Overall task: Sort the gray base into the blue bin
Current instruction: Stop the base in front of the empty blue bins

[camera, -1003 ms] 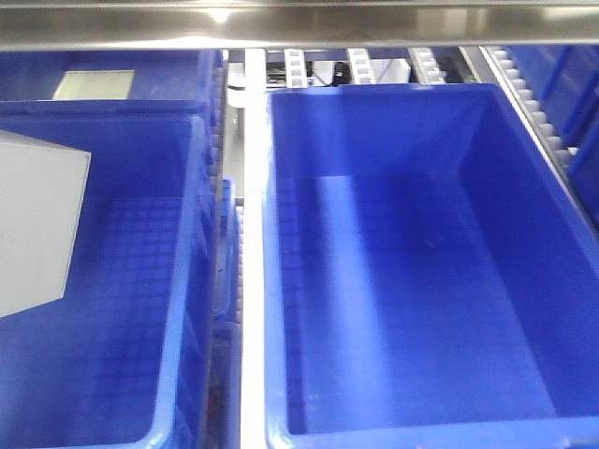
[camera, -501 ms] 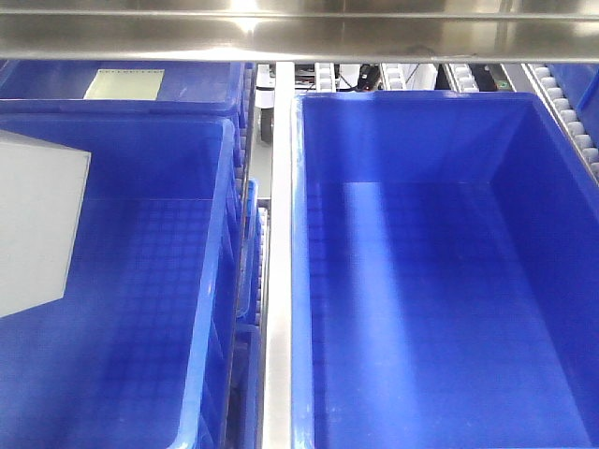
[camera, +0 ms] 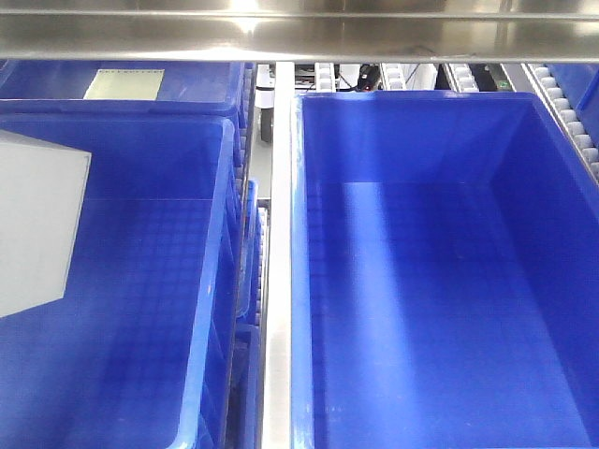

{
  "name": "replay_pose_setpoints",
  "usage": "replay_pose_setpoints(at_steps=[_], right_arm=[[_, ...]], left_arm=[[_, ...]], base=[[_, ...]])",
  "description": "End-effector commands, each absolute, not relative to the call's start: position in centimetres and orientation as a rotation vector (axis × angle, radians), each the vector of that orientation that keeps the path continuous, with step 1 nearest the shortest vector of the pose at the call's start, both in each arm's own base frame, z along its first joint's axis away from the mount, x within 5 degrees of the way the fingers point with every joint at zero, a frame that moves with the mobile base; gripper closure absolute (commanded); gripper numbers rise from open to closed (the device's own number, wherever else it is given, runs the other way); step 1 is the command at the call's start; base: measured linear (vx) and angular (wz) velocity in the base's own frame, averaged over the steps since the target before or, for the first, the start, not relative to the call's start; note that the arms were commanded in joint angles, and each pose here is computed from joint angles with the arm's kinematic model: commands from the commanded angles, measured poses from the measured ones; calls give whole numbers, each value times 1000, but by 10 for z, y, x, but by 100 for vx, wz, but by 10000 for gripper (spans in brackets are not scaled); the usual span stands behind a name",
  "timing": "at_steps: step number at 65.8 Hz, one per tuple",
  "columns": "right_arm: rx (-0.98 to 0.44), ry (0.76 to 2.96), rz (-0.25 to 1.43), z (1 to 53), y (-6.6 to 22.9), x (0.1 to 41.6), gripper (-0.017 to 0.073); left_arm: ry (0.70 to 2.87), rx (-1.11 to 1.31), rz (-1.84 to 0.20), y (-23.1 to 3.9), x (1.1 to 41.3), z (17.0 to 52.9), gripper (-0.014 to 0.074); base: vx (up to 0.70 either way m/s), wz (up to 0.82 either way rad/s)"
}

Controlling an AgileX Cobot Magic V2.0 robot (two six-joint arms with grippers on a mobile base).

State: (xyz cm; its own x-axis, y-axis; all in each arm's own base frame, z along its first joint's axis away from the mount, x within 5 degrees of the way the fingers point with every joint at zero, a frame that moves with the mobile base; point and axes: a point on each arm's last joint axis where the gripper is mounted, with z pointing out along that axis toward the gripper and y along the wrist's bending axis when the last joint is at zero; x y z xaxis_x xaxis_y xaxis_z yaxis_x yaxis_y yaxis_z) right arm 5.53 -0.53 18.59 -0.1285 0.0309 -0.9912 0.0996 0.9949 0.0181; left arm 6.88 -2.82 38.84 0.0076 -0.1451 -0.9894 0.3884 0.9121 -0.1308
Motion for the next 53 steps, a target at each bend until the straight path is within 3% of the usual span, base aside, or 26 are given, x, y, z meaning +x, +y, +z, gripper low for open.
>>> replay_pose_setpoints(at_steps=[1,53], right_arm=[[84,1659,-77,190,-6,57,564],[84,1659,-77,190,-6,57,564]], left_arm=[[1378,185,-461,-28,66,407,600],[1402,166,-503,-35,78,402,600]], base=[[0,0],[0,0]])
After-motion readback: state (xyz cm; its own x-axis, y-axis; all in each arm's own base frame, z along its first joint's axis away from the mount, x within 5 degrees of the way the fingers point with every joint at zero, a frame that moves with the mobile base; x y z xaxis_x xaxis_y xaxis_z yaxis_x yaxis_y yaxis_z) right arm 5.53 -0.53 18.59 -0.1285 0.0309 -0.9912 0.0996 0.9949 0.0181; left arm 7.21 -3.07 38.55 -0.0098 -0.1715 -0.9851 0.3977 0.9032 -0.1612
